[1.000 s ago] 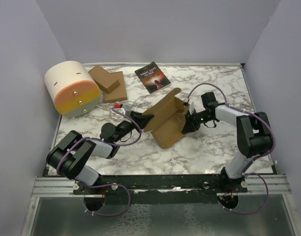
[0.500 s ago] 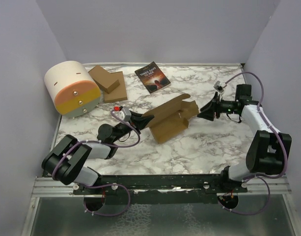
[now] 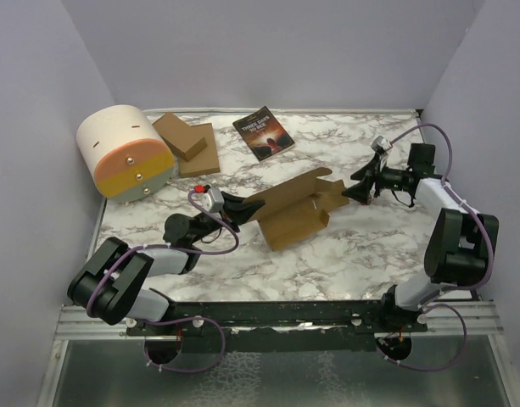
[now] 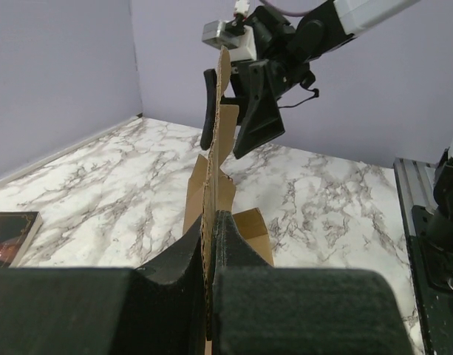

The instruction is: Fold the paper box

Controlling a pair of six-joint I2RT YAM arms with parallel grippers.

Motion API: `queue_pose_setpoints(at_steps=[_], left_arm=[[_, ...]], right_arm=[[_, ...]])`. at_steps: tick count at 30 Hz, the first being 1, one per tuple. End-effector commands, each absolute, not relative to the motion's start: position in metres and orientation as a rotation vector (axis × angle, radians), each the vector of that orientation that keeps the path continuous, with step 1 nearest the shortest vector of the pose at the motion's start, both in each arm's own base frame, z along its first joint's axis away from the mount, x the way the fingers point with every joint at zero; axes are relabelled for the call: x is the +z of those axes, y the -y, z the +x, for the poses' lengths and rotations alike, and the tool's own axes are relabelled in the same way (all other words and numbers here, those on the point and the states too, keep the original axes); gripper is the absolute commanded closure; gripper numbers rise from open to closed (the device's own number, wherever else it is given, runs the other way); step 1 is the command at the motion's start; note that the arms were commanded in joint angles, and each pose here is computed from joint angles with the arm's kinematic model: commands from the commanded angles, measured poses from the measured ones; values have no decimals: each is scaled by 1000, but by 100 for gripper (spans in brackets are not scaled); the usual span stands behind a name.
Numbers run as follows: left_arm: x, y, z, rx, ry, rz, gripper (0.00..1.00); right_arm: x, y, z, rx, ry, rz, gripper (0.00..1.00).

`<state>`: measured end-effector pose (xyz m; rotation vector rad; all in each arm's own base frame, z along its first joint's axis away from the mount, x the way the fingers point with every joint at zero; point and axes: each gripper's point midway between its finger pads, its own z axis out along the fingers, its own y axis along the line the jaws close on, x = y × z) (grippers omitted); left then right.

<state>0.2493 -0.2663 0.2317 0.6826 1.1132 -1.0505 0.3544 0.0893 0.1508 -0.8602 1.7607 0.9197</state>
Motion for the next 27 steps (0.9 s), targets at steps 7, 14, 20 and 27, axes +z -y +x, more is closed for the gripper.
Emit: queue_pose_setpoints(at_steps=[7, 14, 20, 27], left_arm=[[249, 268, 238, -1077, -1024, 737, 100], [249, 267, 240, -1076, -1024, 718, 100], [251, 264, 258, -1020, -1051, 668, 100], [258, 269, 278, -990, -1043, 640, 100]], right_arm=[[111, -97, 356, 1155, -1799, -832, 41], [122, -104, 348, 1241, -1742, -849, 86], [145, -109, 341, 1108, -1656, -938, 93], [165, -123, 336, 906, -1589, -985, 99]])
